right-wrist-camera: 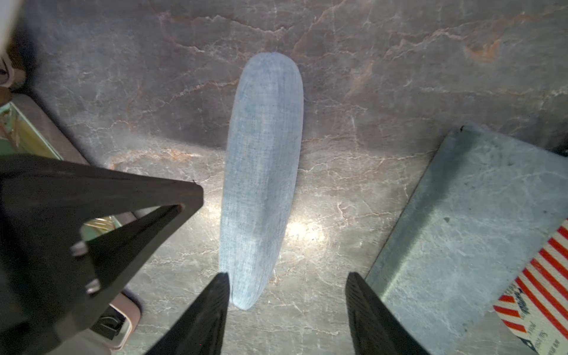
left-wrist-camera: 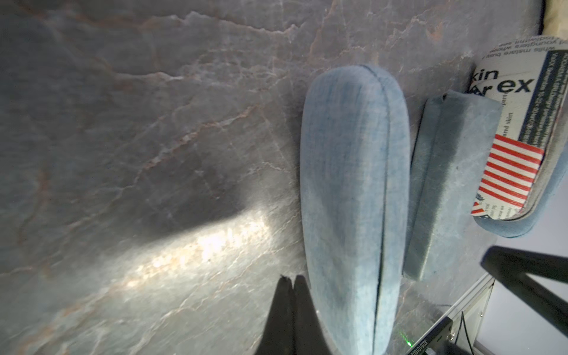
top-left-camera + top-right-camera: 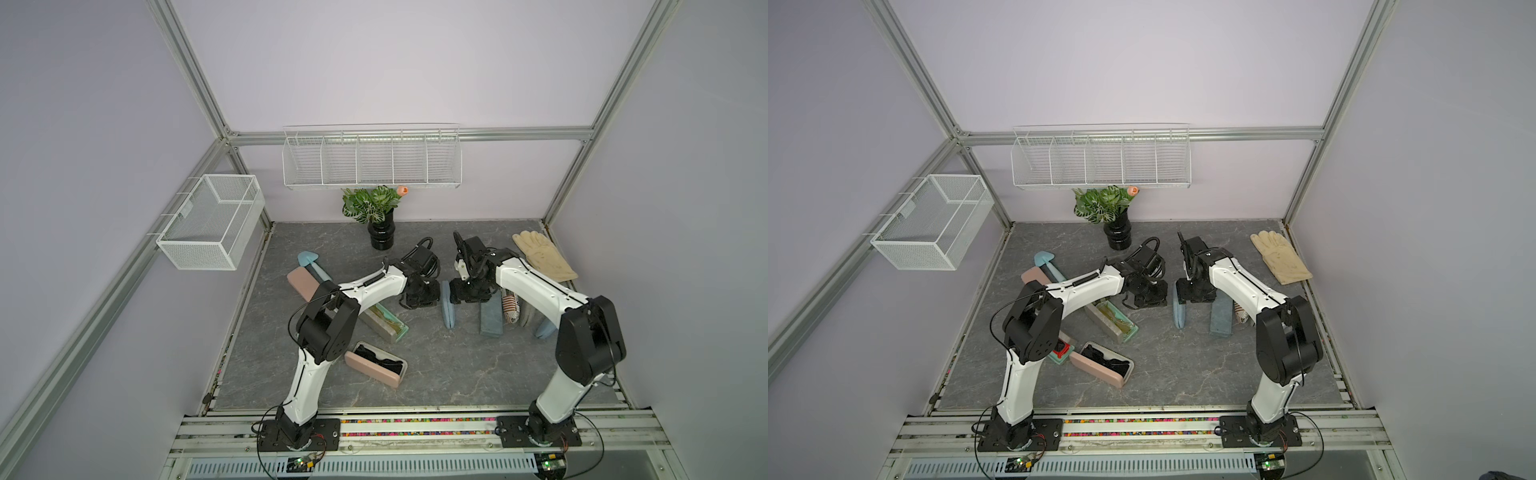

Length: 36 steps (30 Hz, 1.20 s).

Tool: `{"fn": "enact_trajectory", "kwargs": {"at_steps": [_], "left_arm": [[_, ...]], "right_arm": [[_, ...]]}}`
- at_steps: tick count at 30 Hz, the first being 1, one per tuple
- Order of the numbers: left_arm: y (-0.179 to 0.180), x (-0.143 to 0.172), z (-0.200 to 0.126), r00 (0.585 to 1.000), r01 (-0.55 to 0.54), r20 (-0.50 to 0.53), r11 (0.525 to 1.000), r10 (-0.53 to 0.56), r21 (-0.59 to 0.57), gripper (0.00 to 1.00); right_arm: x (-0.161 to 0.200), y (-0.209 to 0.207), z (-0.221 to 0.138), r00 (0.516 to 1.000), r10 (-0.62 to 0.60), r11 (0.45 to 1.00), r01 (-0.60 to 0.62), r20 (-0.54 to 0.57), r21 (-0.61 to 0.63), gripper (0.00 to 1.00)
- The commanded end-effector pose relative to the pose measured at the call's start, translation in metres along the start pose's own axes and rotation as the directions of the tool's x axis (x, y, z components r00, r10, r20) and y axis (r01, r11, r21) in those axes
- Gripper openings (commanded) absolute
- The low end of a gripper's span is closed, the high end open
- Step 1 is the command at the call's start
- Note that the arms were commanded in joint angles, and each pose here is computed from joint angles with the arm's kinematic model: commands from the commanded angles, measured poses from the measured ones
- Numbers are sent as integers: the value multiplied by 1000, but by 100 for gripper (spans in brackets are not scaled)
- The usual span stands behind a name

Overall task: Close the glasses case
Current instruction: Close the glasses case at the center of the board, then pick up the glasses case at the center of the board.

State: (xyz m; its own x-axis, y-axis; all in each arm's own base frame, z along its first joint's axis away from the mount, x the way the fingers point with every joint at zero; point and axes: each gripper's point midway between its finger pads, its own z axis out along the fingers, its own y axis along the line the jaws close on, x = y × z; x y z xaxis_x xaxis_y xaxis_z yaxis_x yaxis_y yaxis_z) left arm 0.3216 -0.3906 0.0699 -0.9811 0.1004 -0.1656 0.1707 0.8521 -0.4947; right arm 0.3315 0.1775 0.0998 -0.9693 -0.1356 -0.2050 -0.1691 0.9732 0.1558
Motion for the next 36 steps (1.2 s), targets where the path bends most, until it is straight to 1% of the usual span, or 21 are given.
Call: {"fn": "enact_trajectory", "kwargs": {"at_steps": [1,7,13,17,21,24,29,34,36], "left_arm": [[6,-10,-22,998,-1,57,1000,1,-4,0],[19,-10,-47,995,13,97,1000,-10,-24,0],[26,-4,-74,991,7,136,999,0,-52,0],[27,-2,-94,987,0,163,998,11,-63,0],[33,-1,-110,982,-1,188,996,18,-91,0],[36,-2,-119,979,2,203,996,17,-92,0],[43,-1,-126,978,9,209,994,13,-105,0],[51,1,-134,975,21,221,993,5,-115,0],[56,2,-137,975,30,222,992,-2,-124,0]], "right_arm": [[5,9,12,1000,1,1000,-1,-26,-22,67],[8,16,25,999,-10,1000,9,-53,-21,69],[9,13,42,997,-9,1000,10,-82,7,69],[7,10,49,996,-10,1000,12,-93,28,61],[1,5,52,995,-11,998,18,-95,68,43],[-6,3,53,996,-24,995,32,-90,89,35],[-29,-9,45,998,-22,991,30,-60,132,33],[-59,-41,36,999,25,981,-19,-28,194,34],[-62,-59,35,997,63,975,-51,-49,215,34]]}}
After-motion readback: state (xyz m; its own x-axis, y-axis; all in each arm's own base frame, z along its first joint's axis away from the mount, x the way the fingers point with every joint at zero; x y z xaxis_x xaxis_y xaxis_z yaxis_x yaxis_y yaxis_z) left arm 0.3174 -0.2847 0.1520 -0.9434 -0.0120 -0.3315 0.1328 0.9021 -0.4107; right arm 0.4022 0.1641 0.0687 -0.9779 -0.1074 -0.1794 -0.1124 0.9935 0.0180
